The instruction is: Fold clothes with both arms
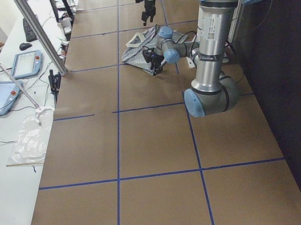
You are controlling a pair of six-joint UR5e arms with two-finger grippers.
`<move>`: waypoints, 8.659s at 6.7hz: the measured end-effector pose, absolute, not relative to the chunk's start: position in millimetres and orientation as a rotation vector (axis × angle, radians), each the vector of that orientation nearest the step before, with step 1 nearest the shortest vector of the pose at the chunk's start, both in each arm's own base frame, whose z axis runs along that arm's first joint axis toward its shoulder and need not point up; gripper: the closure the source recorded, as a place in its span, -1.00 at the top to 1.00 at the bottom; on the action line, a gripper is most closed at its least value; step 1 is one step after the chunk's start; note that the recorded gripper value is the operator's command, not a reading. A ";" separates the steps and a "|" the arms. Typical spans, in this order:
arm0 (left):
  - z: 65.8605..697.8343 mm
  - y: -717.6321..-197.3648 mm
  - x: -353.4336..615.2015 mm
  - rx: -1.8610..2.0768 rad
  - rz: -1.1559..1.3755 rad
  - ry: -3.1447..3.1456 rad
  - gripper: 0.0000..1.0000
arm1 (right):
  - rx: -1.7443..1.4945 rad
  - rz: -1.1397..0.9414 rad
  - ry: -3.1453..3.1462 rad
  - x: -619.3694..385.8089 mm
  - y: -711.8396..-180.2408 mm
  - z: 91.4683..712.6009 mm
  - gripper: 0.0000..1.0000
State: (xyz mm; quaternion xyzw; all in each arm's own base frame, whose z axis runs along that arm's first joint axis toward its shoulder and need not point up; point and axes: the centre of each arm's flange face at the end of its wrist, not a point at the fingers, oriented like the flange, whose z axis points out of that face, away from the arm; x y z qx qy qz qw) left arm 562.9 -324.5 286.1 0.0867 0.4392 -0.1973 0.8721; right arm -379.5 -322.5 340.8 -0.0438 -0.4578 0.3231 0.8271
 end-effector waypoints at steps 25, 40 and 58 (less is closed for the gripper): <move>307.6 -570.3 411.4 0.467 -0.383 0.981 0.00 | 0.169 -0.031 -0.816 -603.2 -348.7 222.0 1.00; 275.9 -555.0 400.1 0.451 -0.380 0.994 0.00 | 0.235 -0.147 -0.723 -622.4 -393.3 213.7 1.00; 267.4 -543.1 391.0 0.437 -0.375 1.020 0.00 | 0.273 -0.026 -0.678 -583.3 -499.6 236.6 1.00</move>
